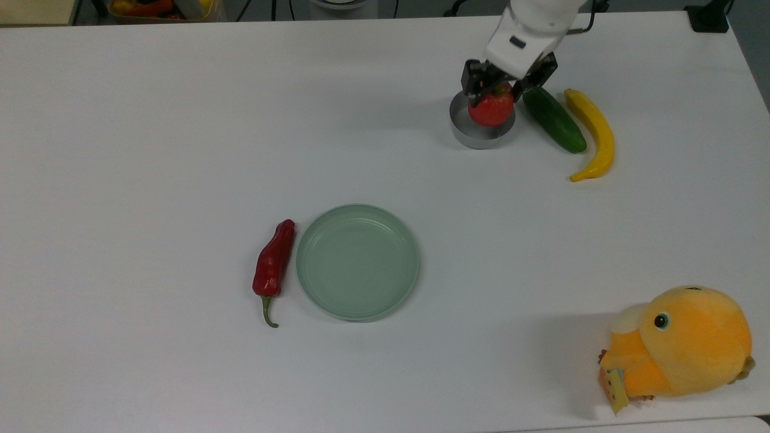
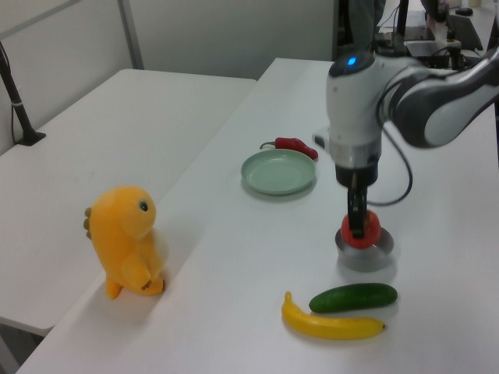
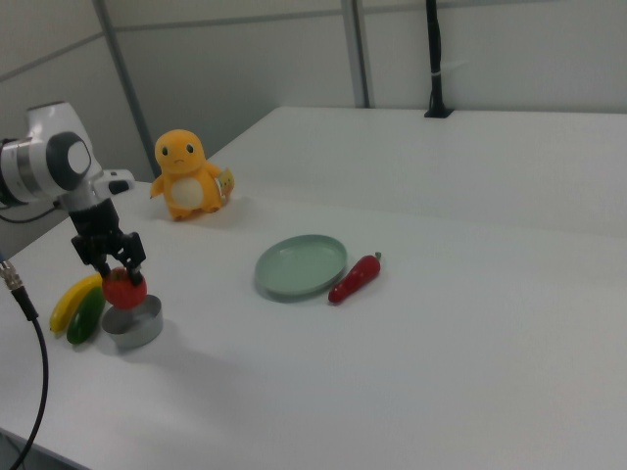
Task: Red apple placed in the center of the desktop
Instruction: 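Lift the red apple out of the bowl toward the green plate, then lower the apple onto the table beside the plate and chili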
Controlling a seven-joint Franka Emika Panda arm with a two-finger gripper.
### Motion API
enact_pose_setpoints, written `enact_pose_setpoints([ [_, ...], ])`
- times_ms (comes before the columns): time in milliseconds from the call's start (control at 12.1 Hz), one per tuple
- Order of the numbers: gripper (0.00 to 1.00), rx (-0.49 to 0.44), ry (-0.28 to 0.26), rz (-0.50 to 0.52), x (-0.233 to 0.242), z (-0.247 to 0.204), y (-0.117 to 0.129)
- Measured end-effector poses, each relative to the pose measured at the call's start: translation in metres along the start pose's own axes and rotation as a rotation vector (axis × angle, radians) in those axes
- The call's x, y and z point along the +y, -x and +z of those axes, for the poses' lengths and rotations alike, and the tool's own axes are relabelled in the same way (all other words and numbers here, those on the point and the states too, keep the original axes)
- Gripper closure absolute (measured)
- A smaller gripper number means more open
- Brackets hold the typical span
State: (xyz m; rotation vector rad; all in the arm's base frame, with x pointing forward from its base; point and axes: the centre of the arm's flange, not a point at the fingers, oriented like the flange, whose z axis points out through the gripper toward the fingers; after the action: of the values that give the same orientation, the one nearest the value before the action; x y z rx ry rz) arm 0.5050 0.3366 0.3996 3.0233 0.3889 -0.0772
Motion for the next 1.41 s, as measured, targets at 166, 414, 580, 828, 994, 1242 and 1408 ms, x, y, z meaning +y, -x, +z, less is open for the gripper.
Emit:
enact_pose_setpoints([
  [166, 0.28, 0.054, 0.000, 0.058, 0.030, -0.035, 0.000],
  [414, 0.28, 0.065, -0.002, 0.186, 0.105, -0.035, -0.017],
  [580, 0.28, 0.077, -0.005, 0.265, 0.163, -0.026, -0.028],
  [828, 0.28, 0.097, 0.006, 0.326, 0.248, -0.009, -0.037],
  [994, 0.28, 0.102, 0.016, 0.352, 0.284, 0.003, -0.039],
  [1242, 0.28, 0.144, 0.020, 0.379, 0.313, 0.037, -0.056],
  [1408, 0.28, 0.124, 0.032, 0.366, 0.315, 0.064, -0.062],
])
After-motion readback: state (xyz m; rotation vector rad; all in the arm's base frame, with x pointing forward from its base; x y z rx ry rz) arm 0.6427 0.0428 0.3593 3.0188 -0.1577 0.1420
